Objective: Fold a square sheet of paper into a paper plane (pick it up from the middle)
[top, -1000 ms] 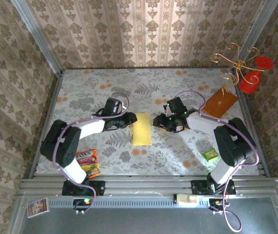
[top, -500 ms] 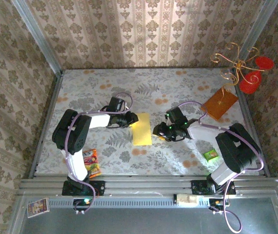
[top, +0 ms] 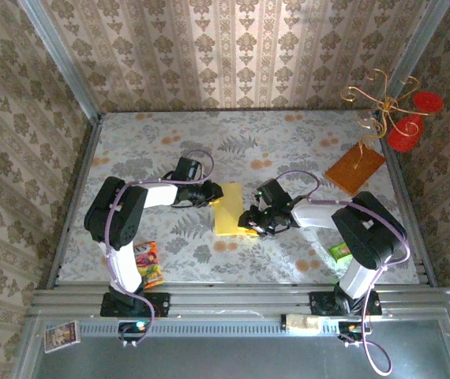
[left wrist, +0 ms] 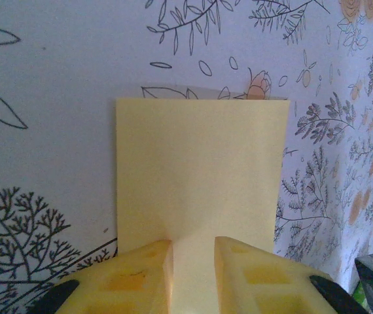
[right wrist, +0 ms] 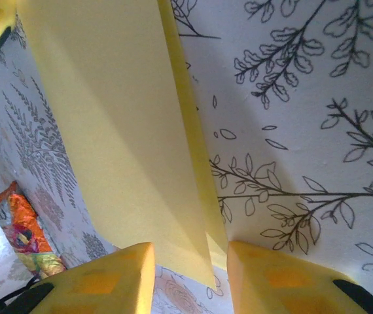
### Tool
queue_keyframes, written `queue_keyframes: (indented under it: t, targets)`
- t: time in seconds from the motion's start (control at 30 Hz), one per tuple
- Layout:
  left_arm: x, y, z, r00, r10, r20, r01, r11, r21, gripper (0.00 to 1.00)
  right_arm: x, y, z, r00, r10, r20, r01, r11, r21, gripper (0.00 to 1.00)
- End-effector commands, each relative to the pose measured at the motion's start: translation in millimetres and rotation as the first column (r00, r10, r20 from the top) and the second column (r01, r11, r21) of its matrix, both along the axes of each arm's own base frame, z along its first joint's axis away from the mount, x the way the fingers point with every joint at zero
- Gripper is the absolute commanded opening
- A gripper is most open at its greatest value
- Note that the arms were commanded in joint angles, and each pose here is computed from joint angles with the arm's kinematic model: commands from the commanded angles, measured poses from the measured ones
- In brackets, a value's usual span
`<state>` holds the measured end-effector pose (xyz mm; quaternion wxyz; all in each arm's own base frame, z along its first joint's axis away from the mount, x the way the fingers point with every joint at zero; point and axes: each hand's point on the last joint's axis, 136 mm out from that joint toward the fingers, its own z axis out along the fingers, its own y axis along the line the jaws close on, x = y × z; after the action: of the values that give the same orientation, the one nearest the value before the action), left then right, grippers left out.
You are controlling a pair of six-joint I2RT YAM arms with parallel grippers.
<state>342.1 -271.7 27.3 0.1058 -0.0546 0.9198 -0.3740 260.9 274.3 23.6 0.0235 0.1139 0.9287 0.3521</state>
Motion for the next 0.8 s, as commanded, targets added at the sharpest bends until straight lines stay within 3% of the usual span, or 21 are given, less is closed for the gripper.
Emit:
queue_keyframes:
  t: [0.0,0.17,0.57,0.77]
  targets:
    - [-15.2,14.8,-24.4,0.996,0.008,-0.086,-0.003,0.998,0.062,0.24,1.8,12.2,3.6,1.0,0.012,-0.011,-0.011,0.999,0.049,0.35]
    - [-15.3,14.9,-26.3,0.996,0.008,-0.085,-0.003,0.998,0.063,0.24,1.8,12.1,7.5,1.0,0.015,0.01,-0.016,0.998,0.059,0.27]
    - [-18.3,14.1,-27.5,0.996,0.001,-0.092,0.003,0.999,0.043,0.24,4.2,8.0,14.4,0.999,0.004,0.033,-0.005,0.999,0.039,0.21]
    - [-17.1,11.5,-25.1,0.997,-0.008,-0.082,0.01,1.0,0.028,0.24,10.3,11.3,19.6,0.998,0.014,0.056,-0.016,0.999,0.042,0.1]
